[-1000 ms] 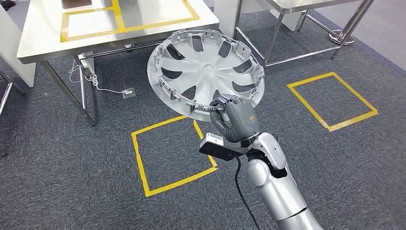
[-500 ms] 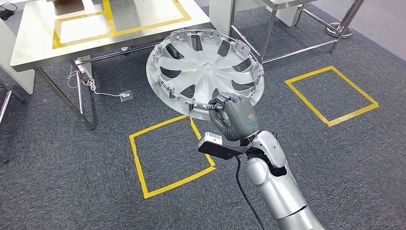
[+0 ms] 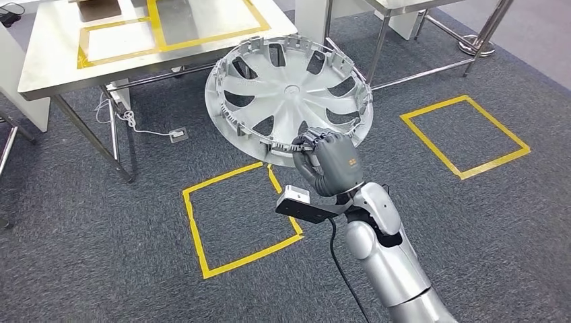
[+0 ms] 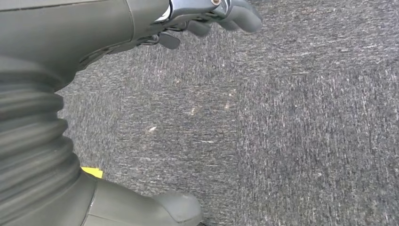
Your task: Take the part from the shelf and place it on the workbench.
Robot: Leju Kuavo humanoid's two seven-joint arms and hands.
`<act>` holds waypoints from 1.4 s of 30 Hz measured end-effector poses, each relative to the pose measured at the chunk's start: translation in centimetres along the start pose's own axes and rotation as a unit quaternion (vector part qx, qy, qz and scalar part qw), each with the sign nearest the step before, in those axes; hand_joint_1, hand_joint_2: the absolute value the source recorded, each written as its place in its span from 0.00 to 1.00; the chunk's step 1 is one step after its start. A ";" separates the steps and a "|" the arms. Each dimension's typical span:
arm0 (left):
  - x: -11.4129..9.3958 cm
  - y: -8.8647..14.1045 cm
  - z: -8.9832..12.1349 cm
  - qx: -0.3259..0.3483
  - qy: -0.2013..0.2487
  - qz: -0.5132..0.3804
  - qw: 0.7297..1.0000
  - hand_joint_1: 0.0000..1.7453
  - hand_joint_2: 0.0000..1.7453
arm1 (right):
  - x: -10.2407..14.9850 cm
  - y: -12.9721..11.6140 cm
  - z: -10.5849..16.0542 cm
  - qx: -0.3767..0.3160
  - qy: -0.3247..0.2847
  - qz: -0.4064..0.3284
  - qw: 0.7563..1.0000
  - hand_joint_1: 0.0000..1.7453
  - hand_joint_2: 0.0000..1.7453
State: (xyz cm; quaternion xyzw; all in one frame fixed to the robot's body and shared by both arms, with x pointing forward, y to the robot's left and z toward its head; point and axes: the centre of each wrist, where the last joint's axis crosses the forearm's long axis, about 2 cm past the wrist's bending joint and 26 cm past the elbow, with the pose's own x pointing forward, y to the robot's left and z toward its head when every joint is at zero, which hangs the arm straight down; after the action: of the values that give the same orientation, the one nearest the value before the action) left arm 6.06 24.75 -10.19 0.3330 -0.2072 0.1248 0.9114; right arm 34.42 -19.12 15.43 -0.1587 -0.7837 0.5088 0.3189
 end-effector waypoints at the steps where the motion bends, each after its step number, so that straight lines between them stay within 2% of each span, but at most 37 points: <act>1: 0.0 0.0 0.0 0.000 0.001 0.000 1.000 0.00 1.00 | 0.0 0.0 0.0 0.000 0.000 0.000 1.000 1.00 1.00; 28: -0.1 0.0 0.0 -0.005 -0.002 -0.004 1.000 0.00 1.00 | -0.4 0.9 1.6 0.014 0.008 0.004 1.000 1.00 1.00; 42: -0.1 -0.3 0.4 -0.017 -0.011 -0.017 1.000 0.00 1.00 | -0.6 3.0 4.8 0.032 0.025 -0.008 0.999 1.00 1.00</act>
State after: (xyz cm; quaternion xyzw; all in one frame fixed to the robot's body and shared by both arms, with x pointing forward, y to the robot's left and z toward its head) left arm 5.97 24.22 -10.17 0.3226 -0.2132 0.1018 0.9166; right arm 31.46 -21.54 11.23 -0.1544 -0.7601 0.5270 0.3474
